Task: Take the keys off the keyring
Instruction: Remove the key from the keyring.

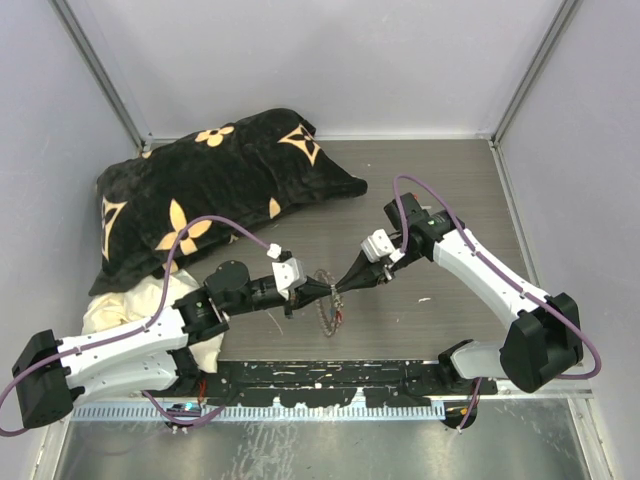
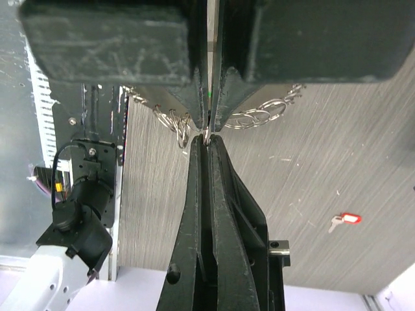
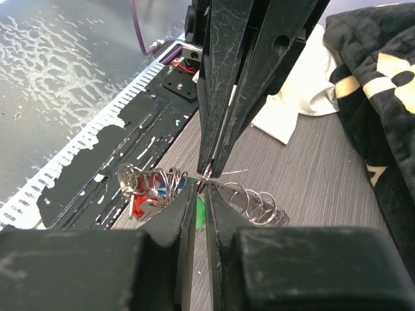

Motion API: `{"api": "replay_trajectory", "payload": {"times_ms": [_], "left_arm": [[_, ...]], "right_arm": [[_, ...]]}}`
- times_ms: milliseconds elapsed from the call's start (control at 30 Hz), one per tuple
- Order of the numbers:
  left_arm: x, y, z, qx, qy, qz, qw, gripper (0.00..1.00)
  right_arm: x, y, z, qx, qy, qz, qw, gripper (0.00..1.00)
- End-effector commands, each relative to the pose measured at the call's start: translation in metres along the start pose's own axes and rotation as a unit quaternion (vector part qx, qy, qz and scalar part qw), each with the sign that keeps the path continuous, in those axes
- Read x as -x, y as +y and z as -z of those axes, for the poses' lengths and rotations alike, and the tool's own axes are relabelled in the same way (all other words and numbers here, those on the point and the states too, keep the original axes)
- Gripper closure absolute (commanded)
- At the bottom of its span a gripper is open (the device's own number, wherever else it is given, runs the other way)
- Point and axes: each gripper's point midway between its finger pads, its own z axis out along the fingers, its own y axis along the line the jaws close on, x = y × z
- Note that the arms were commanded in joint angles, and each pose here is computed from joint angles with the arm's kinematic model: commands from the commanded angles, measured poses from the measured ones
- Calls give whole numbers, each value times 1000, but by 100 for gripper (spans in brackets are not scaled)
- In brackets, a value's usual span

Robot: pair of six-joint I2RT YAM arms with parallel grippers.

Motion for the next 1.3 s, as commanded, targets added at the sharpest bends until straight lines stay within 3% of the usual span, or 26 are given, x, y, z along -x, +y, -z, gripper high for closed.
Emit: {"api": "replay_trajectory", "payload": {"times_ms": [0, 200, 800, 1033, 1267], "left_arm": [[19, 4, -2, 3, 5, -13, 1000, 100], [29, 2, -3, -5, -1, -14, 1000, 100], [34, 3, -1, 4, -13, -13, 1000, 100], [32, 4, 1, 5, -14, -14, 1000, 100], [33, 3, 2, 5, -16, -17, 1000, 100]], "right_arm": [[17, -6, -1, -1, -8, 17, 1000, 82], [11, -9, -4, -4, 7, 2, 1000, 75], [1, -15, -6, -13, 34, -30, 999, 73], [3, -14, -2, -19, 52, -44, 997, 59], [-9, -13, -7, -18, 56, -60, 996, 62]]}}
